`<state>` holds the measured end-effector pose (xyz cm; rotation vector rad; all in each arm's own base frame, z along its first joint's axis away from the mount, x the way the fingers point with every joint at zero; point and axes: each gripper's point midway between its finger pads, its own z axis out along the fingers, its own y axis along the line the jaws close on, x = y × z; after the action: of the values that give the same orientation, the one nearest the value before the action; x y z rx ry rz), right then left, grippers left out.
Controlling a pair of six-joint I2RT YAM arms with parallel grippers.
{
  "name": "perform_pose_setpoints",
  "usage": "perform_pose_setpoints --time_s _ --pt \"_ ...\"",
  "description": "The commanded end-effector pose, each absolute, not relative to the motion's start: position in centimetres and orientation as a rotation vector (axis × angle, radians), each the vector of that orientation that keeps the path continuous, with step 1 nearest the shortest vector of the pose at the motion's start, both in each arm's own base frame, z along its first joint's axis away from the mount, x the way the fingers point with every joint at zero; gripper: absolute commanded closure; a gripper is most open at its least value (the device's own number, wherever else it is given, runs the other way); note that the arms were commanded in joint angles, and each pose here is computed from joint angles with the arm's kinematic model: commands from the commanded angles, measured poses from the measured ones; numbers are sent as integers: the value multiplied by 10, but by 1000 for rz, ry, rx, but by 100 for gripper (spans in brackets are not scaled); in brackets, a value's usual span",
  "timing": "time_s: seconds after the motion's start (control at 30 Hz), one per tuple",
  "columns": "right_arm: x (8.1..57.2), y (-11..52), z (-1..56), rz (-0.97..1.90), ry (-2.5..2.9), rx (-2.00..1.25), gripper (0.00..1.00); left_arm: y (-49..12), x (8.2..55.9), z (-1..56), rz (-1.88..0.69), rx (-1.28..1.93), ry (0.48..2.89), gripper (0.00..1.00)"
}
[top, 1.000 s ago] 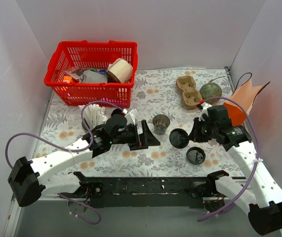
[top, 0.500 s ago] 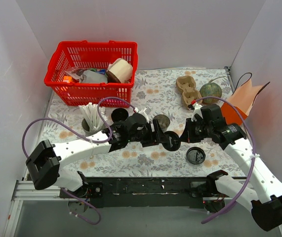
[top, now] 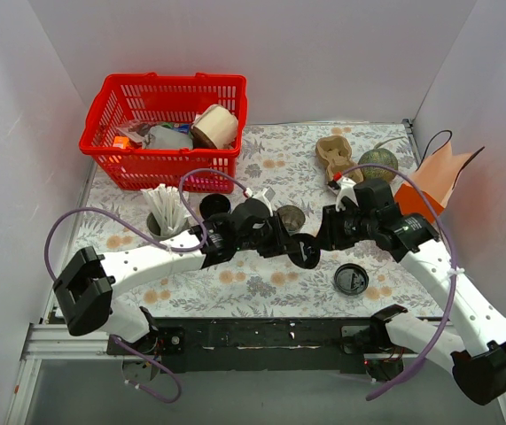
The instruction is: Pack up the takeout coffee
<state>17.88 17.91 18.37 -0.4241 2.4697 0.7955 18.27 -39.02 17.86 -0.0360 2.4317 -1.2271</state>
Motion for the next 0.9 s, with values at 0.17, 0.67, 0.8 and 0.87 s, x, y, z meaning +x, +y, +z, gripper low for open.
perform_pose_setpoints --time_s 0.17,0.67,0.8,0.87 --pt "204 207 305 769 1682 -759 30 -368 200 206 -1236 -180 2522 96" --pt "154 270 313 524 866 -1342 15 -290 230 242 -1419 -913 2578 96" --pt "169 282 293 403 927 -1344 16 -287 233 251 -1418 -977 2541 96" --pt "169 290 287 366 928 -1353 17 -285 235 256 -1404 -991 2527 96"
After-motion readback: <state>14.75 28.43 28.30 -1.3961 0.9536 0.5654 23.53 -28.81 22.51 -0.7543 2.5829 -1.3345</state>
